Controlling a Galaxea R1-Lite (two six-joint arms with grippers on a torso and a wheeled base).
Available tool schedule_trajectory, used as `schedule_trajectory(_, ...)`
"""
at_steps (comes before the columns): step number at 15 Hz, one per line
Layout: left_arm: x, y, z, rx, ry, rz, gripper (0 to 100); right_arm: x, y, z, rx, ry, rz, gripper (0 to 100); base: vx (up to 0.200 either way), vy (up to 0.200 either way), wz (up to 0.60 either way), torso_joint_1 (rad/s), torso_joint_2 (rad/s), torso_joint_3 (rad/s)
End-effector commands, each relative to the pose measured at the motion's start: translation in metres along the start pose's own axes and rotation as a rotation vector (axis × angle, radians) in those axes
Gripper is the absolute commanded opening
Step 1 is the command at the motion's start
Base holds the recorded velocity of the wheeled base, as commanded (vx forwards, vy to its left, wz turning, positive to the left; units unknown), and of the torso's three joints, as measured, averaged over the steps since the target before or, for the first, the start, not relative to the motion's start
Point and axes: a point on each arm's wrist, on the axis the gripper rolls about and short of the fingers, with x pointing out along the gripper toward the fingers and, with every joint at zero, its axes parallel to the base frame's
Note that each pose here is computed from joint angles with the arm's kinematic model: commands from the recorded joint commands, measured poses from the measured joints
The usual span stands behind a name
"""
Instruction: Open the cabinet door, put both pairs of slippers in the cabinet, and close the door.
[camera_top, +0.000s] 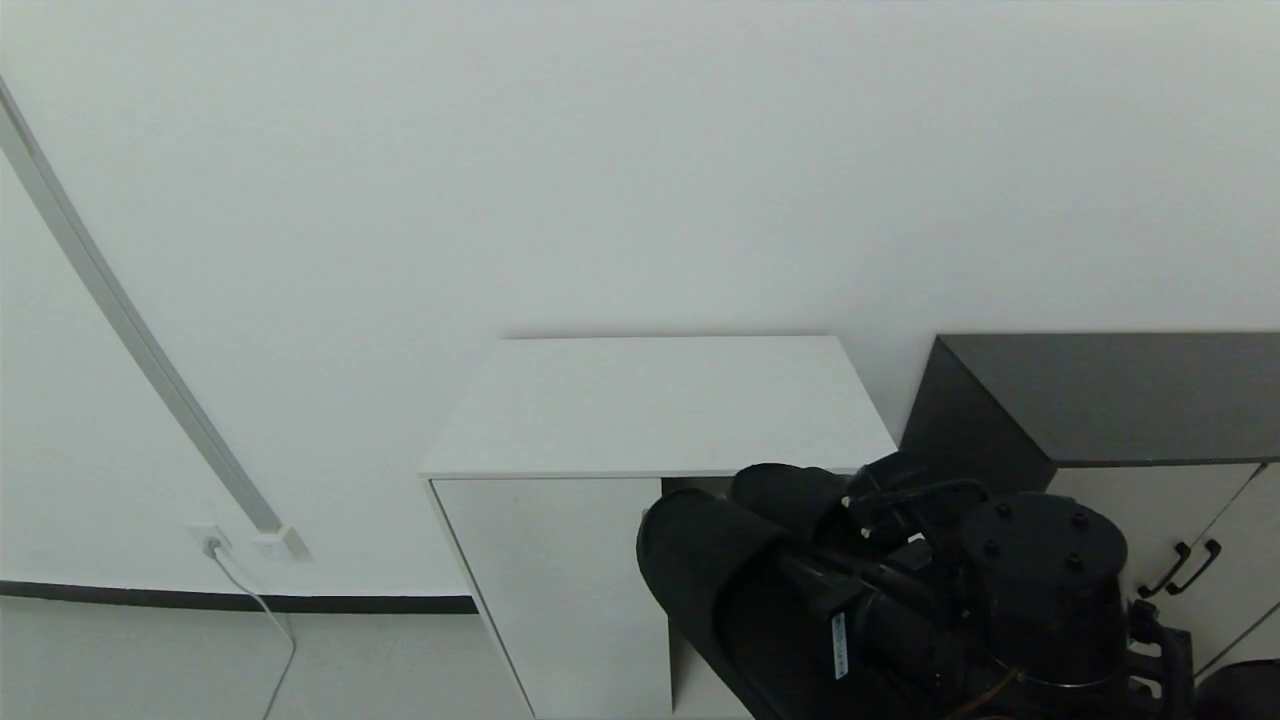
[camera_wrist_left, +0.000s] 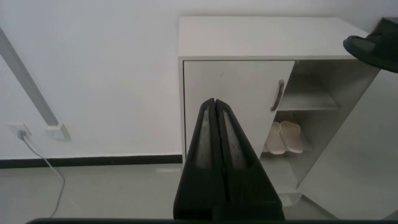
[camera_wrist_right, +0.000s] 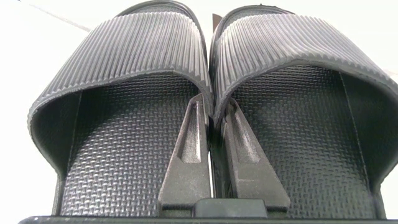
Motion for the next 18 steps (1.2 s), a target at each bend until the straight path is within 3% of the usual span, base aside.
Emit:
schedule_trajectory(1, 0.000, 0.000, 0.000, -0.001, 0.000, 0.000, 0, 0.002, 0.000, -0.002, -0.002, 0.007, -0.001, 0, 0.000, 0.000, 0.00, -0.163, 0.33, 0.178)
schedule_trajectory(5, 0.000, 0.001, 0.000, -0.010, -0.001, 0.044, 0, 0.003, 0.000, -0.002, -0.003, 0.009, -0.003, 0, 0.000, 0.000, 0.00, -0.152, 0.35, 0.184)
schedule_trajectory(11, 0.000, 0.001, 0.000, -0.002, 0.001, 0.043, 0, 0.000, -0.001, 0.000, 0.003, -0.012, -0.006, 0, 0.000, 0.000, 0.00, -0.161, 0.36, 0.206)
schedule_trajectory(18, 0.000, 0.001, 0.000, -0.002, -0.002, 0.043, 0, 0.002, 0.001, -0.012, -0.011, 0.031, 0.001, 0, 0.000, 0.000, 0.00, -0.211, 0.49, 0.281)
